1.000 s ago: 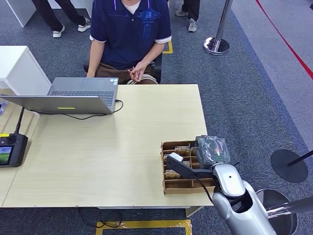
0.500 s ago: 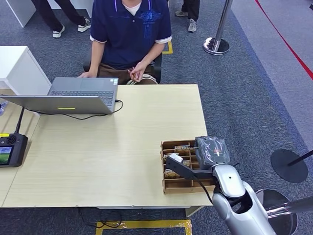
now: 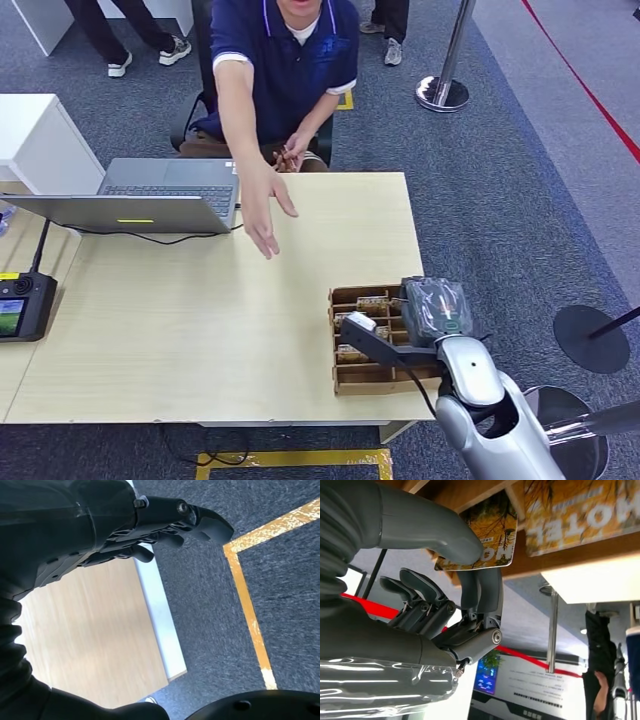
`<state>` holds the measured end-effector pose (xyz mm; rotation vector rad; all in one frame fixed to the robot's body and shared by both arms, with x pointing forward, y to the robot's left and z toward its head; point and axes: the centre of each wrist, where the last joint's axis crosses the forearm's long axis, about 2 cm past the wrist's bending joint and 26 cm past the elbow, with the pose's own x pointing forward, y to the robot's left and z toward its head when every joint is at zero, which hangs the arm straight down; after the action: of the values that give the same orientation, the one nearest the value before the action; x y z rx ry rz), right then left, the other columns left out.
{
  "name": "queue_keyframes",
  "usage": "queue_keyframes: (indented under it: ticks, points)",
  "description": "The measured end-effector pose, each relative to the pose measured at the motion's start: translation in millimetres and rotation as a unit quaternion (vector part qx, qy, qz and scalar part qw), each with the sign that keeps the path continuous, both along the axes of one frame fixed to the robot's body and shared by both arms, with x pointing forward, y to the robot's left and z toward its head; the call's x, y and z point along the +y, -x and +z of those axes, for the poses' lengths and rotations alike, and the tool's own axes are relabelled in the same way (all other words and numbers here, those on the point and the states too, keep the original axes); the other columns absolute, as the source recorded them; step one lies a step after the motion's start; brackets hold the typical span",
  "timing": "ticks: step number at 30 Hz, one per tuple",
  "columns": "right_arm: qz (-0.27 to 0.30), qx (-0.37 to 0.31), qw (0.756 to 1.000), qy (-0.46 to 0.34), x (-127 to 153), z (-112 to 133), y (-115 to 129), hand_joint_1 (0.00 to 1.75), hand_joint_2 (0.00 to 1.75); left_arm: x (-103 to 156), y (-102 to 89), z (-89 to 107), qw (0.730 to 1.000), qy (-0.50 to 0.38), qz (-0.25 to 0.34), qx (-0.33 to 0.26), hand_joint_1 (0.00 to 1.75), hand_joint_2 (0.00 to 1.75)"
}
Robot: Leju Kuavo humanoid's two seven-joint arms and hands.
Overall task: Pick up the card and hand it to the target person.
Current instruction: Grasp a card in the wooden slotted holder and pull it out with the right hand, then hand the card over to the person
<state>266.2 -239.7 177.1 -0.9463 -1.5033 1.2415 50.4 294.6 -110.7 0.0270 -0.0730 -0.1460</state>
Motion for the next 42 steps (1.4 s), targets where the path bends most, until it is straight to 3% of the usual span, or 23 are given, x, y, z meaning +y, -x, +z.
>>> queue_keyframes:
  ticks: [7,15,24,28,32,36,42]
  points:
    - [-0.017,-0.033,0.999,-0.009,-15.3,21.1,-5.6,1.71,1.75,0.8,0.0,0.0,1.0,0.001,0.001,0.002,0.0,1.75]
    - [-0.011,-0.074,0.997,-0.017,-40.4,68.2,-39.7,1.71,1.75,1.0,-0.1,0.0,1.0,0.004,0.001,0.0,0.0,1.75]
    - [0.099,-0.057,0.987,-0.116,-74.4,111.3,-77.0,1.71,1.75,1.0,-0.4,0.1,1.0,0.007,-0.006,-0.003,0.0,1.75]
    - [0.172,-0.03,0.964,-0.201,-93.0,109.9,-92.1,1.71,1.75,0.9,-0.8,0.1,1.0,0.008,-0.014,-0.004,0.0,1.75]
    - [0.209,-0.013,0.939,-0.274,-106.3,97.3,-102.4,1.71,1.75,0.9,-1.8,0.2,1.0,0.007,-0.019,-0.003,0.0,1.75]
    - [0.224,-0.004,0.92,-0.323,-110.0,83.2,-108.2,1.71,1.75,0.9,-3.1,0.4,1.0,0.007,-0.023,-0.003,0.0,1.75]
    - [0.221,-0.012,0.897,-0.384,-93.7,64.5,-113.0,1.71,1.75,0.9,-4.3,0.6,1.0,0.006,-0.024,-0.002,0.0,1.75]
